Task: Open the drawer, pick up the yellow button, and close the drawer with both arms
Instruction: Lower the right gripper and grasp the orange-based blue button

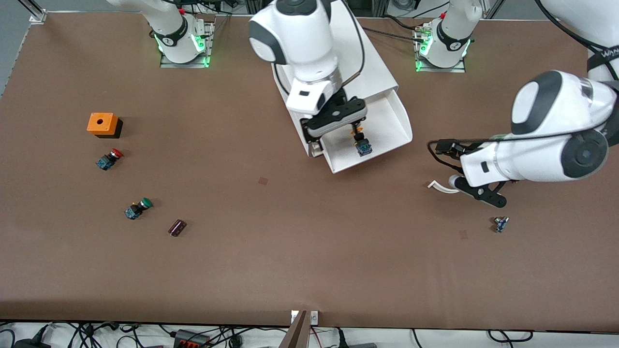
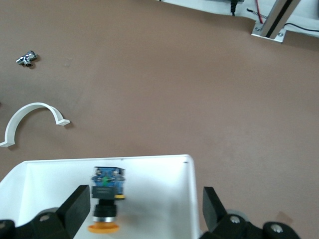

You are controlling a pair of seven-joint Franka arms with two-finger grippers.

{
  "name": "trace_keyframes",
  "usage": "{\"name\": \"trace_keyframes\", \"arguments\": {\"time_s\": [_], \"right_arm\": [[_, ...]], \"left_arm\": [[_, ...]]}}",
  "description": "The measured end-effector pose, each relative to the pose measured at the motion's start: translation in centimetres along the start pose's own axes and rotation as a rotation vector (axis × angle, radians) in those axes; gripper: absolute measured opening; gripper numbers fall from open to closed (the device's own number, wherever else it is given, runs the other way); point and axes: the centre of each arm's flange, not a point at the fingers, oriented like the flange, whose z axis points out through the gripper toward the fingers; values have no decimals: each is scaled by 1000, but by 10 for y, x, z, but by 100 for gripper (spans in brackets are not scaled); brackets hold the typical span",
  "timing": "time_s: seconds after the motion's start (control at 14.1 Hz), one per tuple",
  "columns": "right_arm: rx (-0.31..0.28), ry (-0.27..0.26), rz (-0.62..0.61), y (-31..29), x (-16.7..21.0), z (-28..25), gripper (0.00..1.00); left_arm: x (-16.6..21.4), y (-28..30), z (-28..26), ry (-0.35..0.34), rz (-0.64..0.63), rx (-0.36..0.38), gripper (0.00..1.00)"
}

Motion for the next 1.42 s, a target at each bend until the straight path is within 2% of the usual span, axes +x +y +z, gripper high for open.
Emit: {"name": "trace_keyframes", "arguments": {"time_s": [0.14,0.36,0.57,1.07,1.21,1.35,1.42], "right_arm": [[-9,-3,-13,-18,-7,20,100],[-12,-10,-22,-26,-11,38,100],[-12,-17,-30,-33,-16,47,100],[-2,-18,9,-47,-30,82,100],[-3,-22,6,-50,-34,86,96],[-2,-24,5,-53,-36,88,81],[-2,-24,4,-54,-37,88,81]], "left_arm": [[0,10,-13,0,6,106,100],[-3,8,-40,57,-4,138,100],[2,-3,-49,93,-43,138,100],[10,0,-42,99,-227,111,100],[11,3,-40,99,-261,71,100],[13,4,-37,95,-277,57,100],[14,4,-35,93,-278,53,100]]}}
